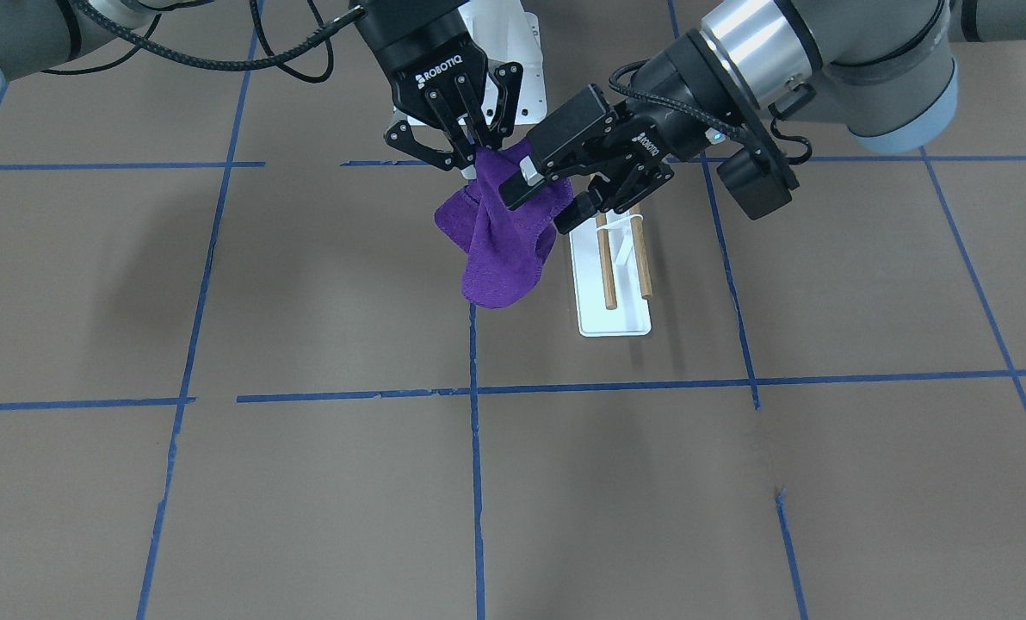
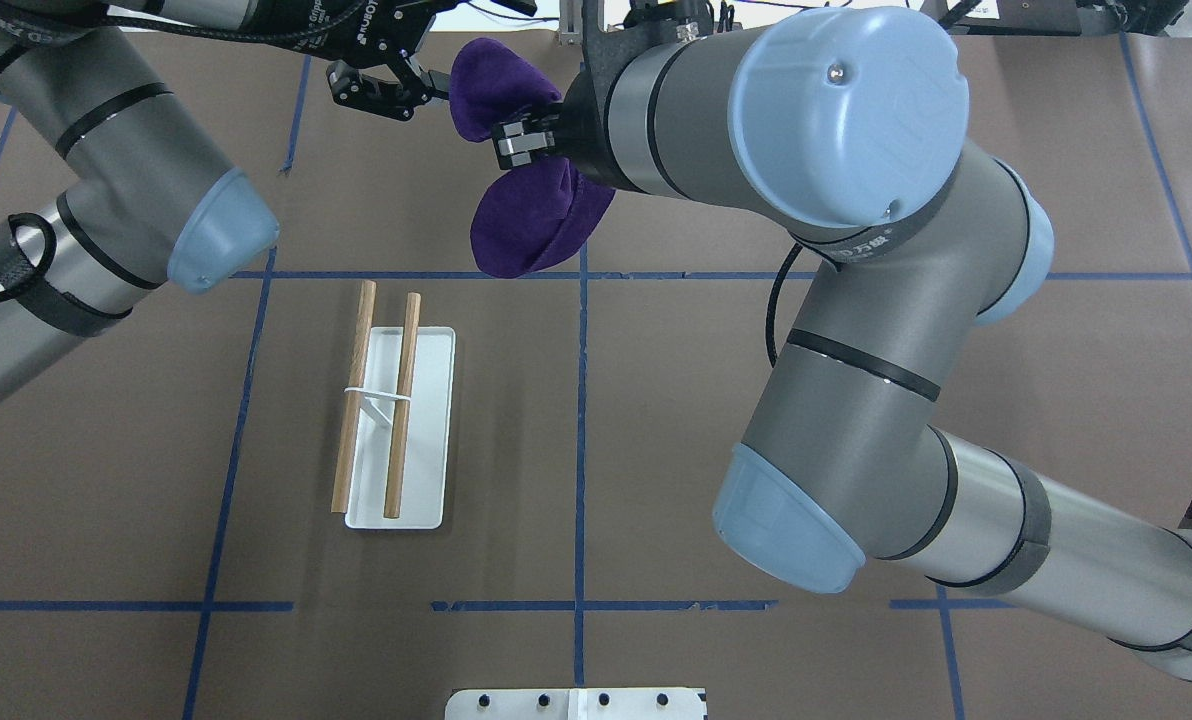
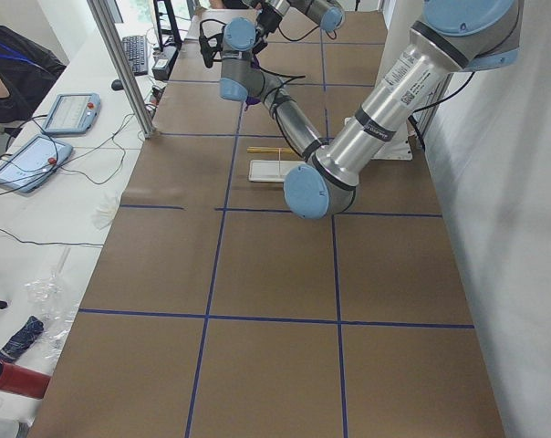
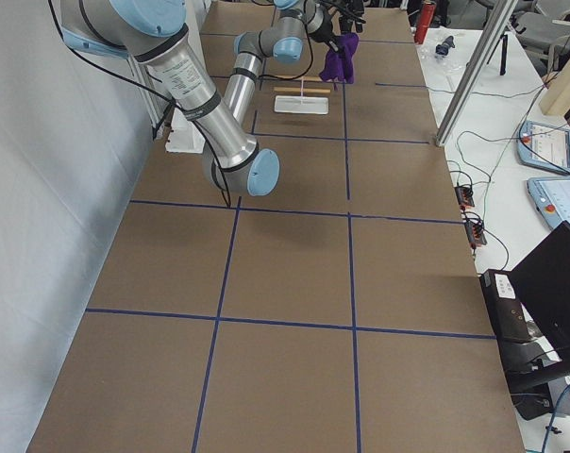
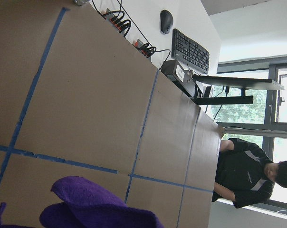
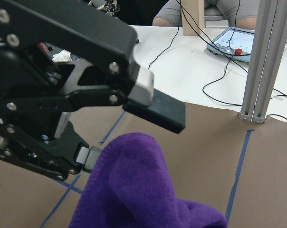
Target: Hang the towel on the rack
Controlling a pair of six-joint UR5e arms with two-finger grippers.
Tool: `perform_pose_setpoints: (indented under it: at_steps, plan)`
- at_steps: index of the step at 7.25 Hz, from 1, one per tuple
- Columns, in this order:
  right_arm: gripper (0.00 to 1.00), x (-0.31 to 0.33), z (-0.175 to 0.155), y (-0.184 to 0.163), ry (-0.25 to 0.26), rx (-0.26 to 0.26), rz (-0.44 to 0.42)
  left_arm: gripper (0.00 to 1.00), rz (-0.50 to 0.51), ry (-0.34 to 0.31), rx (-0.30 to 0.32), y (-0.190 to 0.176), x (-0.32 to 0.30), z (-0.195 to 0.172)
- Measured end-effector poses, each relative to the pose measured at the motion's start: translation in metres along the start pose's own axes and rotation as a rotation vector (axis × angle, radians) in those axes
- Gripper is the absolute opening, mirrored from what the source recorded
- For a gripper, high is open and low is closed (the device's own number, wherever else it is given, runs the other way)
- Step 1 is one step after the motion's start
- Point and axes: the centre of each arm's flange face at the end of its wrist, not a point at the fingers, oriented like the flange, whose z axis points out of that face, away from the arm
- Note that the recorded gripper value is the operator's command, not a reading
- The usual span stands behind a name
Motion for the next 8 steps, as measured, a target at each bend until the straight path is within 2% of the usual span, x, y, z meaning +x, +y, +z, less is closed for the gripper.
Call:
perform_pose_setpoints:
  at_steps: [1,4,5,8]
  plan:
    - [0.0,-0.0003,-0.0001,0.0002,-0.001,0.0,0.0,0.7,-0.002,-0.002,0.0,-0.0007,-0.0008,0.001]
    - [0.0,-0.0007,-0.0014,-0.0001,-0.003,0.001,-0.001,0.11,-0.006,-0.006,0.001,-0.0015,-0.0018,0.002]
    - [0.0,-0.0007,-0.002,-0.0001,-0.004,0.002,-0.001,0.0,-0.006,-0.007,0.001,-0.0018,-0.0019,0.0017]
    - [0.0,-0.001,-0.0033,-0.0004,-0.006,0.004,-0.002,0.0,-0.007,-0.007,0.0,-0.0019,-0.002,0.0014]
